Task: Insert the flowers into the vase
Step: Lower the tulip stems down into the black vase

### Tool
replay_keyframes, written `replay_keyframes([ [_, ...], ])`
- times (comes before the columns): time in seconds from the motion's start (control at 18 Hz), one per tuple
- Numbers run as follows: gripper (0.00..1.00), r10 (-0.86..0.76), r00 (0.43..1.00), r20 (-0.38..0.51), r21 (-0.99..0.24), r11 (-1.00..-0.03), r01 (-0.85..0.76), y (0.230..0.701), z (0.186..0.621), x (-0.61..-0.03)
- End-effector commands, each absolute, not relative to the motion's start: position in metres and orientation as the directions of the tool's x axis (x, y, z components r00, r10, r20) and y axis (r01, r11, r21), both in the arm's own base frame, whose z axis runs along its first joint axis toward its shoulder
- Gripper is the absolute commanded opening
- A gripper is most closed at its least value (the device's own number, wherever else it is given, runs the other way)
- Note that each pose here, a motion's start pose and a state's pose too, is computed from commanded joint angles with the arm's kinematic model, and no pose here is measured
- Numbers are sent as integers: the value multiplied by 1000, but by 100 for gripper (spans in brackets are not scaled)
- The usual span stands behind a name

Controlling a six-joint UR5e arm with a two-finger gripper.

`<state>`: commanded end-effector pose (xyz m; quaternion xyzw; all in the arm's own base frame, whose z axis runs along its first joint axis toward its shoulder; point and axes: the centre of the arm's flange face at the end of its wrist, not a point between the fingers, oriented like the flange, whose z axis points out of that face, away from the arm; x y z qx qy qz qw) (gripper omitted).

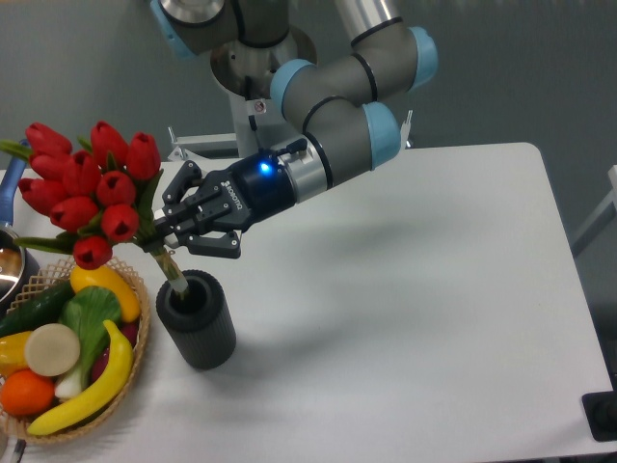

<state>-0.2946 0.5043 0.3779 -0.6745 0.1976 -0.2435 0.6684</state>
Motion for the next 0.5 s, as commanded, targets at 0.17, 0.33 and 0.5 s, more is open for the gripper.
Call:
replay_keyframes([
  [0.17,16,-591,802,86,-996,-41,76,504,368,-294],
  [0.33,16,-589,802,98,-995,-48,86,504,362,-295],
  [0.5,16,-588,802,110,-994,-58,94,503,350,-294],
])
